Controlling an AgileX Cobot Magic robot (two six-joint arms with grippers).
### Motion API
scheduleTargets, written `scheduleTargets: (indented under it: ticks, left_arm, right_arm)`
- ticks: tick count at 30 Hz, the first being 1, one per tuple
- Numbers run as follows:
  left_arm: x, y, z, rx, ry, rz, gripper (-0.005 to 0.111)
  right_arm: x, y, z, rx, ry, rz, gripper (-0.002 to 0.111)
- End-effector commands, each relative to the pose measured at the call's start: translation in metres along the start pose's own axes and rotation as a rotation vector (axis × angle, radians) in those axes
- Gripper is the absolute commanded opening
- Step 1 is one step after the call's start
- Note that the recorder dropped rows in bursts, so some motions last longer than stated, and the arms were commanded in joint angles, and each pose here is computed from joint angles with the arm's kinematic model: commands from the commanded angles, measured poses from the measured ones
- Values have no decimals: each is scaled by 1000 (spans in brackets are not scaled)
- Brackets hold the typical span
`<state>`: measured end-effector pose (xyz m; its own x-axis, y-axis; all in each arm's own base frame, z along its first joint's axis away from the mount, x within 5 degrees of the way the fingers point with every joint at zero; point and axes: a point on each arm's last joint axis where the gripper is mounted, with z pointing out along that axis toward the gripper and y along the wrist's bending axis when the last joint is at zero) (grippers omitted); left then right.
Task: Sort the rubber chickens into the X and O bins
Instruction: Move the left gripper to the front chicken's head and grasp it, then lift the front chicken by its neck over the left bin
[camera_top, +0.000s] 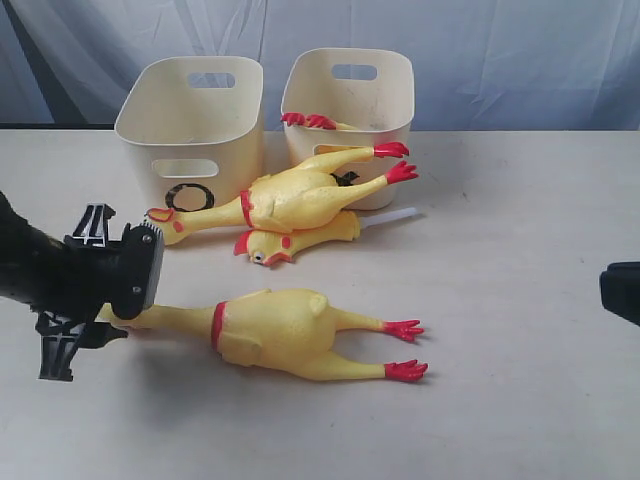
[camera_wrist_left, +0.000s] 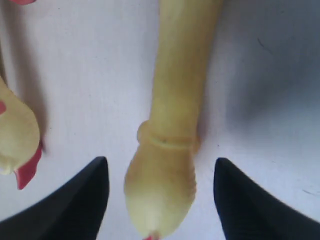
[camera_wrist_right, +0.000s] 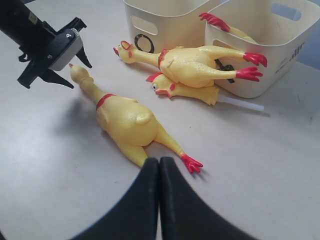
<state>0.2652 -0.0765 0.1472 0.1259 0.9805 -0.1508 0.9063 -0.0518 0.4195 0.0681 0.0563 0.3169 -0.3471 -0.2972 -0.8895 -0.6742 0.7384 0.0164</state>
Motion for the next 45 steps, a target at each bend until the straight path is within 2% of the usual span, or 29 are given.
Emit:
scheduleTargets:
  ticks: [1, 9, 11, 18, 22, 30, 35, 37, 41, 45]
  left_arm:
    - [3, 0, 10, -4, 16, 3, 59]
    - [5, -3, 24, 18, 28, 1, 58]
    - [6, -3, 26, 13, 30, 1, 55]
    - [6, -1, 26, -3, 32, -1, 16]
    - [6, -1, 26, -4, 31, -8, 0]
    - [2, -4, 12, 36, 5, -24, 0]
    - [-4, -4, -7, 54, -42, -85, 0]
    - [-8, -5, -16, 57, -76, -145, 0]
    - [-15, -3, -34, 41, -137, -349, 0]
    - [-17, -4, -52, 41, -154, -443, 0]
  right_arm:
    - [-3, 0, 0, -1, -16, 2, -1]
    - [-3, 0, 0, -1, -16, 2, -1]
    - [-3, 0, 0, -1, -16, 2, -1]
    - [-3, 0, 0, -1, -16, 2, -1]
    - [-3, 0, 0, -3, -20, 6, -1]
    - [-3, 0, 0, -3, -20, 6, -1]
    - [-3, 0, 0, -3, -20, 6, -1]
    - [-3, 0, 0, -3, -20, 6, -1]
    - [-3, 0, 0, -3, -20, 6, -1]
    - [-3, 0, 0, 0, -23, 6, -1]
